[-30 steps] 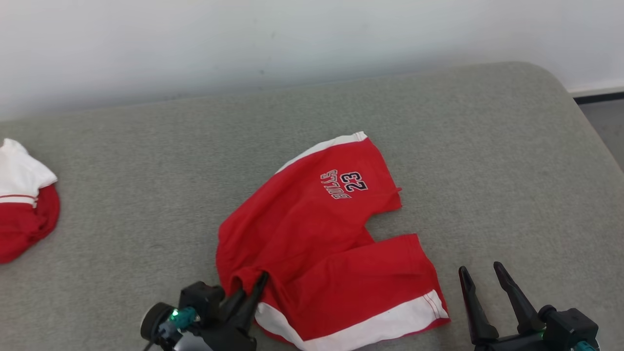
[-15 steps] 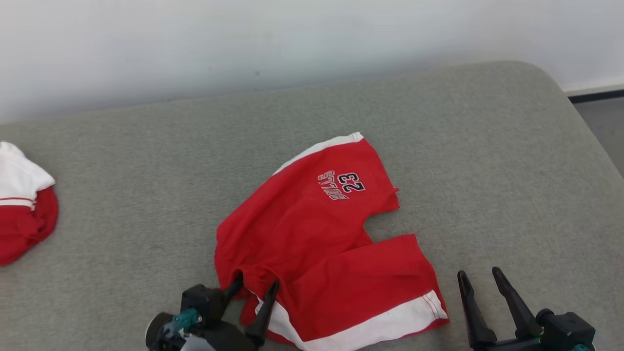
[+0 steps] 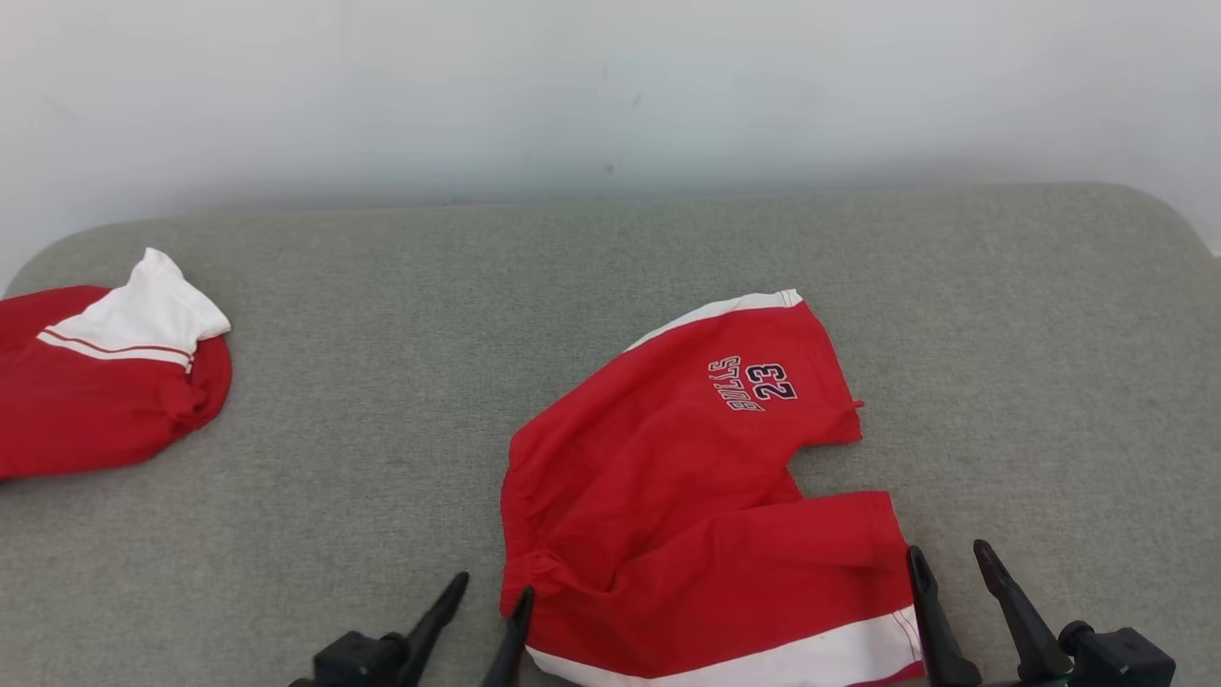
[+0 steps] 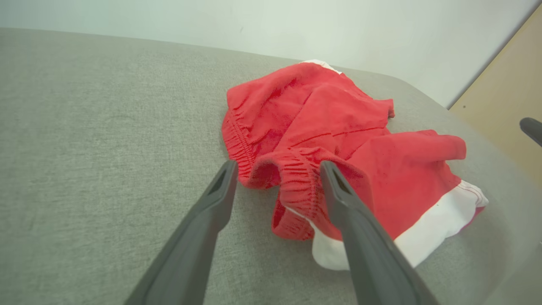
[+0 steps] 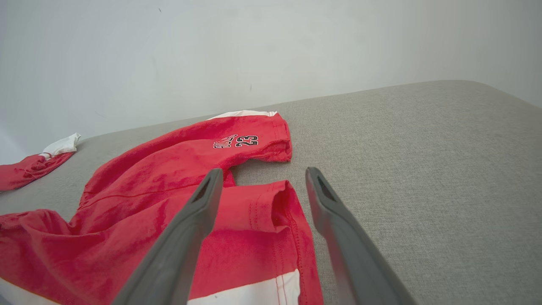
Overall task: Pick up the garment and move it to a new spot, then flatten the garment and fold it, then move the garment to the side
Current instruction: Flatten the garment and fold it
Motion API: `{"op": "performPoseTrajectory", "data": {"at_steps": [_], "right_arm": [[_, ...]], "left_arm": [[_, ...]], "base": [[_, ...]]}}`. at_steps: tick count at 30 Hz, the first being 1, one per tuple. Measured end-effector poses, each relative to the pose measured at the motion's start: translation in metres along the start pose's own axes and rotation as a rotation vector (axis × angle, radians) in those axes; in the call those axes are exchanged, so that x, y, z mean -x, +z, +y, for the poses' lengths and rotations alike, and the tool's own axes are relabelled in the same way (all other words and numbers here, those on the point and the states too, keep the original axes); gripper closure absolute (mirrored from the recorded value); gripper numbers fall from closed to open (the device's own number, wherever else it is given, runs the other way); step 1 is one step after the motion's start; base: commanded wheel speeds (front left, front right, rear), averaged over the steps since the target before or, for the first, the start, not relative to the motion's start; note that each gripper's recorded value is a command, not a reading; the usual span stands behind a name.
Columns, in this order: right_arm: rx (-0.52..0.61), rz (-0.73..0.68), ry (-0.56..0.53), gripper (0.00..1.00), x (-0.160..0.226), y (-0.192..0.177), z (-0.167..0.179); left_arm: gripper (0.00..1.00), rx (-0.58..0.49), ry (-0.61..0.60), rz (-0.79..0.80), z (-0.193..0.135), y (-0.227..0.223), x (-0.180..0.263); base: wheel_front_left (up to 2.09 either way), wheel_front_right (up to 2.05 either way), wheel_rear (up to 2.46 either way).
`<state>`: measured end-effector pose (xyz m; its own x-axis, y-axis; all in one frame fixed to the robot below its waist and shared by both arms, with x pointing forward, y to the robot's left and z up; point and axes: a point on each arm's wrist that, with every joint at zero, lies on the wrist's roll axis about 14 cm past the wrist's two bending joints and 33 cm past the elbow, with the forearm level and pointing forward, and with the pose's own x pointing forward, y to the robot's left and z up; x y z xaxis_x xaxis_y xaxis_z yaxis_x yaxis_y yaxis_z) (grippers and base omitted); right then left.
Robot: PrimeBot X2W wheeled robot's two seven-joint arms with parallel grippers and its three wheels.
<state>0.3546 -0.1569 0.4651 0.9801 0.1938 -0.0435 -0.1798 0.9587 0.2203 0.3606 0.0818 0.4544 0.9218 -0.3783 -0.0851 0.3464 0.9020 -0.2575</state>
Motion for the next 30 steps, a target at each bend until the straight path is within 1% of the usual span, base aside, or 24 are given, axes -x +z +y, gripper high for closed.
{"op": "performPoseTrajectory", "data": {"at_steps": [5, 10, 14, 15, 16, 18, 20, 26, 30], "right_arm": [[0.003, -0.008, 0.022, 0.0, 0.0, 0.002, 0.007], [0.01, -0.022, 0.036, 0.0, 0.001, 0.007, 0.011], [0.016, -0.033, 0.031, 0.0, 0.004, 0.011, 0.01], [0.016, -0.033, 0.031, 0.0, 0.004, 0.011, 0.01], [0.018, -0.038, 0.026, 0.0, 0.006, 0.012, 0.008], [0.02, -0.043, 0.017, 0.0, 0.008, 0.014, 0.006], [0.024, -0.047, 0.004, 0.0, 0.011, 0.015, 0.001], [0.027, -0.047, -0.027, 0.0, 0.018, 0.015, -0.008], [0.026, -0.044, -0.034, 0.0, 0.02, 0.014, -0.01]], "left_arm": [[0.0, -0.015, 0.105, -0.102, 0.026, 0.031, 0.017], [0.0, -0.073, 0.21, -0.208, 0.053, 0.065, 0.034], [0.0, -0.112, 0.289, -0.254, 0.072, 0.08, 0.047], [0.0, -0.112, 0.289, -0.254, 0.072, 0.08, 0.047], [0.0, -0.152, 0.309, -0.264, 0.078, 0.085, 0.052], [0.0, -0.157, 0.328, -0.277, 0.084, 0.089, 0.055], [0.0, -0.184, 0.328, -0.277, 0.086, 0.091, 0.056], [0.0, -0.195, 0.352, -0.267, 0.09, 0.086, 0.06], [0.0, -0.184, 0.352, -0.252, 0.089, 0.079, 0.06]], "base": [[0.0, 0.0, 0.0], [0.0, 0.0, 0.0], [0.0, 0.0, 0.0], [0.0, 0.0, 0.0], [0.0, 0.0, 0.0], [0.0, 0.0, 0.0], [0.0, 0.0, 0.0], [0.0, 0.0, 0.0], [0.0, 0.0, 0.0]]}}
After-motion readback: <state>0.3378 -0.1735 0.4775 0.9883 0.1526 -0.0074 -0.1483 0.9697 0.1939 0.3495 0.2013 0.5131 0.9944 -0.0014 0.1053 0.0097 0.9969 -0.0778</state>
